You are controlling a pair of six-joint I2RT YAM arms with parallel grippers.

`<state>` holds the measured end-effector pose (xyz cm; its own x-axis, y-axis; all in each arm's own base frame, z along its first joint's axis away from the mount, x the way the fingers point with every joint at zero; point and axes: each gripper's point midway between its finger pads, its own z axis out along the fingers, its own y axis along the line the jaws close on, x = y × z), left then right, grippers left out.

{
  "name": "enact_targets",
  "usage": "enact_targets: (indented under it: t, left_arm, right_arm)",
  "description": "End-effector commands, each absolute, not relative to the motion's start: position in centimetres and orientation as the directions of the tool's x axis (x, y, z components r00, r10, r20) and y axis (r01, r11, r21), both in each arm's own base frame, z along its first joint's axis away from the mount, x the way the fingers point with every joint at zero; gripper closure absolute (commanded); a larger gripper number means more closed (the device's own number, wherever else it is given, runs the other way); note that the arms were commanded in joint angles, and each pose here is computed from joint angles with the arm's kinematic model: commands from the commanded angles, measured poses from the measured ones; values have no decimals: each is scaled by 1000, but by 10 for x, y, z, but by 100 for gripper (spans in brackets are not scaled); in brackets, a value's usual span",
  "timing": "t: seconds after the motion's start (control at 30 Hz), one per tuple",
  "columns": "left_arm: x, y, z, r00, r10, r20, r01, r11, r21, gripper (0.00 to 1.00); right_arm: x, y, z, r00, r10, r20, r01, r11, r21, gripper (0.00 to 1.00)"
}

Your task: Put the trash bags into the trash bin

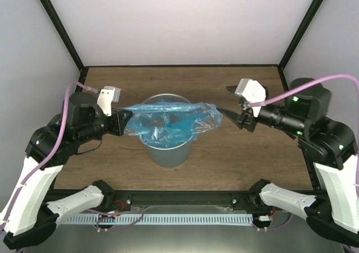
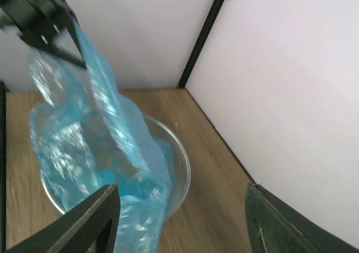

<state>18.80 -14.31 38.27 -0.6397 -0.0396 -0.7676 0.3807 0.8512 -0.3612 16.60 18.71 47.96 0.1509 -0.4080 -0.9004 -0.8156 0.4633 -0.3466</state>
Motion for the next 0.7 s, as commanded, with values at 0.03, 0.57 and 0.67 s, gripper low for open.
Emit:
enact_targets:
  t: [0.03, 0.57, 0.67]
  left_arm:
    - [198, -149, 393, -622, -96, -777, 368, 840, -399, 96]
    - [206, -154, 389, -632, -109, -767, 353, 840, -411, 96]
    - [205, -154, 391, -632, -111, -767, 353, 840, -412, 96]
  right_arm:
    - [126, 189, 509, 334, -367, -868, -837, 308, -453, 36]
    - [112, 261, 382, 246, -492, -835, -969, -122, -213, 54]
    - [115, 272, 365, 251, -535, -807, -968, -112, -226, 51]
